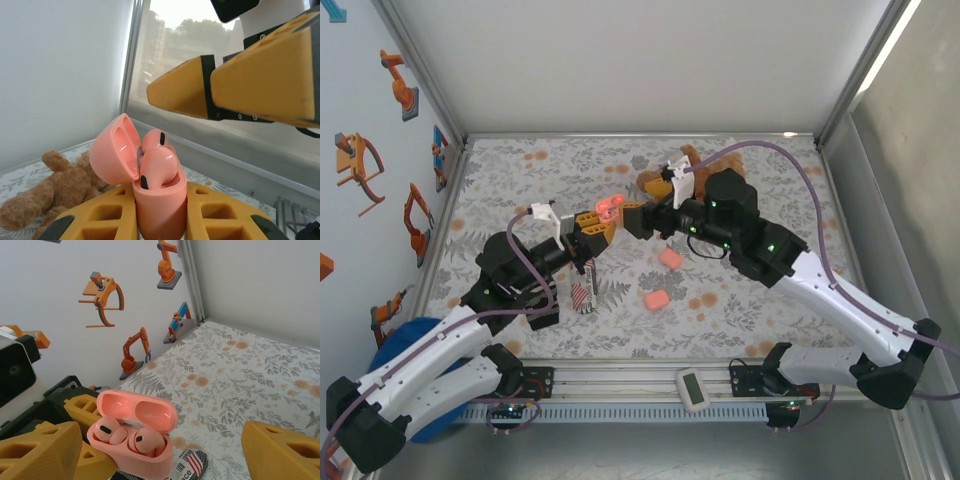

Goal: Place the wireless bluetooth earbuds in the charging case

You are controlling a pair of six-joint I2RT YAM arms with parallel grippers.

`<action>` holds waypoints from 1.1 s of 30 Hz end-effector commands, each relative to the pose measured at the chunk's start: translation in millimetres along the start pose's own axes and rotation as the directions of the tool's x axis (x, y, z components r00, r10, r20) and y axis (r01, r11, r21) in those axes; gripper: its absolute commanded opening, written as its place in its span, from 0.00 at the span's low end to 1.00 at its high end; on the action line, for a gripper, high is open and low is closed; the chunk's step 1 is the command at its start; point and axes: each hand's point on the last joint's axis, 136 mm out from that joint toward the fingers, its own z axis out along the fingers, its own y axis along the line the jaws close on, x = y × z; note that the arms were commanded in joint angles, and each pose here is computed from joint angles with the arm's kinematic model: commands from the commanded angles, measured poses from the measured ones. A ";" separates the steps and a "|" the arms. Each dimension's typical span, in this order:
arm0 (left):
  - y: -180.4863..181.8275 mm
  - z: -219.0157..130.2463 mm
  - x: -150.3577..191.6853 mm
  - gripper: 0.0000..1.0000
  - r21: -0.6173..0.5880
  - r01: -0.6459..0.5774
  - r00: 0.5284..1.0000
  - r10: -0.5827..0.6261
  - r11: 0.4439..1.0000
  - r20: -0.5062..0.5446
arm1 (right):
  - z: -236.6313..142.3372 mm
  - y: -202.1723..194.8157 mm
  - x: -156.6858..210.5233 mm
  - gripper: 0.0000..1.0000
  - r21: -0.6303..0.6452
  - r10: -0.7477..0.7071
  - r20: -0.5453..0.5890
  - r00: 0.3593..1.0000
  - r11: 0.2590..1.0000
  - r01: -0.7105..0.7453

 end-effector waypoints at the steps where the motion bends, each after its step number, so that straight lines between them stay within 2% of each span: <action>1: -7.8 0.3 -14.9 0.00 0.030 -0.022 0.999 0.021 0.999 0.042 | -11.9 -2.3 -21.0 0.85 -0.017 0.022 0.076 0.997 1.000 -0.021; 9: -8.2 -0.9 -15.1 0.00 0.029 -0.022 0.999 0.021 0.999 0.043 | -25.2 -31.1 -28.4 0.99 -0.079 0.182 0.155 0.971 0.982 -0.171; 16: -6.1 -0.5 -11.7 0.00 0.025 -0.012 0.999 0.010 1.000 0.046 | -26.6 -46.8 -20.4 1.00 -0.144 0.311 0.151 0.938 0.946 -0.291; 25: -5.9 2.4 -7.0 0.00 0.039 0.003 0.998 -0.005 0.999 0.056 | -13.7 -41.3 -1.0 1.00 -0.213 0.370 0.061 0.927 0.912 -0.350; 33: -6.0 7.5 -3.6 0.00 0.063 0.020 0.997 -0.024 0.998 0.067 | -6.3 -28.4 -1.2 1.00 -0.295 0.384 0.015 0.923 0.884 -0.362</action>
